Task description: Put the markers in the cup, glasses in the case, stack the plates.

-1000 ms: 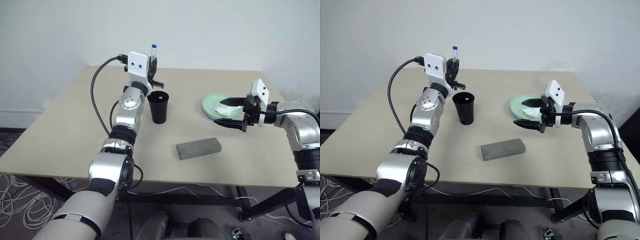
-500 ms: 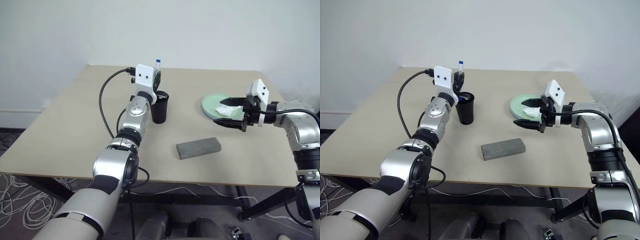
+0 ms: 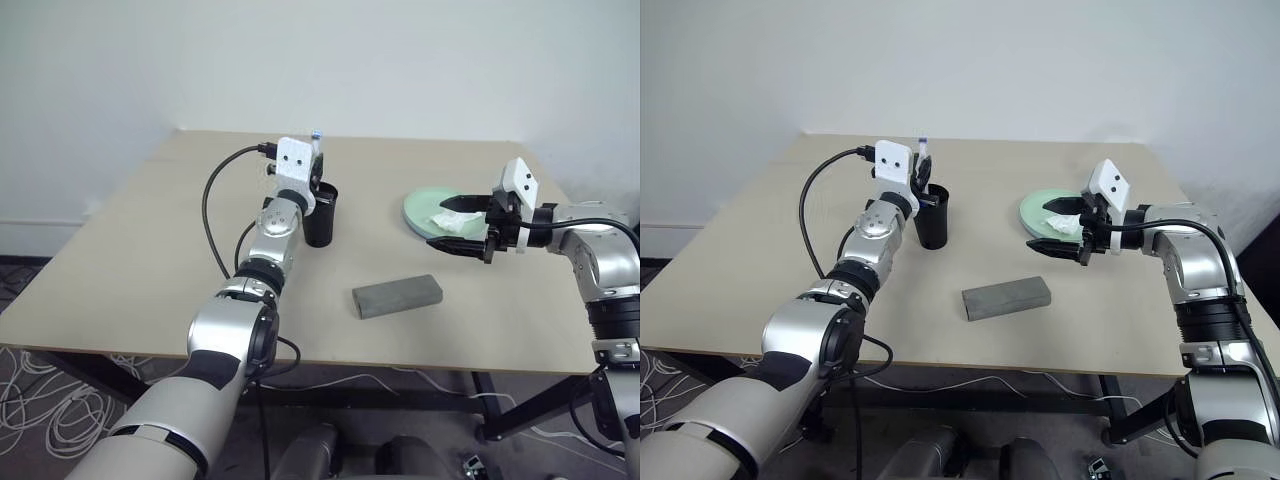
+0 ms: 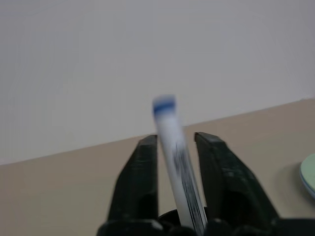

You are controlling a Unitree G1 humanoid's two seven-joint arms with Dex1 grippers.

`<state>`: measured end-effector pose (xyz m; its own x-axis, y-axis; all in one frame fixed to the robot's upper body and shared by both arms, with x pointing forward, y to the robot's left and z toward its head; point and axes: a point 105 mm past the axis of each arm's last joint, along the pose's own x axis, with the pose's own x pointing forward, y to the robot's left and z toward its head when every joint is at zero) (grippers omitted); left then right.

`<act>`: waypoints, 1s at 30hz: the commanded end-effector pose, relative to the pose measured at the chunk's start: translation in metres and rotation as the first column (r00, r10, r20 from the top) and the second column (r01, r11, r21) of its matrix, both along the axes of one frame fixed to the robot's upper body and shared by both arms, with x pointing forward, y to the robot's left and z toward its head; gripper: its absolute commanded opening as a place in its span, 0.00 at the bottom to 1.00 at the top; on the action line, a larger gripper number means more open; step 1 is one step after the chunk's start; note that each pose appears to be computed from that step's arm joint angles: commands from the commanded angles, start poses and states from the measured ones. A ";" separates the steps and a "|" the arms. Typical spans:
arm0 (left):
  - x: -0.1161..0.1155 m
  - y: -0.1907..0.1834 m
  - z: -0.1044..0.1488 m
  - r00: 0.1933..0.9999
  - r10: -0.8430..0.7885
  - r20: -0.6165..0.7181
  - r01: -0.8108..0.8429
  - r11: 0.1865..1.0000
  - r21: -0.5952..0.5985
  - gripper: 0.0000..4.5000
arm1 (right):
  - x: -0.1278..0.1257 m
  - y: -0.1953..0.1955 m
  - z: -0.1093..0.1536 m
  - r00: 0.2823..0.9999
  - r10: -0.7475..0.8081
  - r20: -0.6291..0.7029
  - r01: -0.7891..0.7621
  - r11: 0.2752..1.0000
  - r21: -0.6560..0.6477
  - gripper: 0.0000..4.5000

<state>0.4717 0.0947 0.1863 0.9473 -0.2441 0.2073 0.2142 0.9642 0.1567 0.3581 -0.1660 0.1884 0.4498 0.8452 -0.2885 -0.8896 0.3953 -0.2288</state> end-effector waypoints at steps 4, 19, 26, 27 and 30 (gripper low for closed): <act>0.000 -0.005 0.019 0.998 -0.007 0.064 0.007 1.000 0.009 0.80 | -0.002 0.000 0.018 0.998 0.005 0.066 -0.006 1.000 0.010 1.00; -0.004 0.015 0.046 0.946 -0.316 -0.072 0.320 0.946 0.050 0.80 | -0.005 -0.004 0.015 0.998 -0.012 0.054 0.011 1.000 0.015 1.00; -0.058 0.076 0.024 0.856 -0.463 -0.230 0.484 0.874 0.043 0.80 | -0.005 -0.005 0.012 0.999 -0.021 0.045 0.020 1.000 0.024 1.00; -0.067 0.083 0.022 0.850 -0.467 -0.243 0.492 0.869 0.048 0.80 | -0.005 -0.004 0.011 0.999 -0.021 0.044 0.020 0.999 0.026 1.00; -0.096 0.103 0.018 0.834 -0.470 -0.287 0.500 0.865 0.037 0.80 | -0.005 -0.003 0.011 0.999 -0.018 0.037 0.016 0.999 0.043 1.00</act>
<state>0.3853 0.1973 0.1627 0.7252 -0.6649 -0.1786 0.6830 0.7275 0.0649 0.3531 -0.1693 0.1815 0.4662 0.8383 -0.2826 -0.8832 0.4222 -0.2043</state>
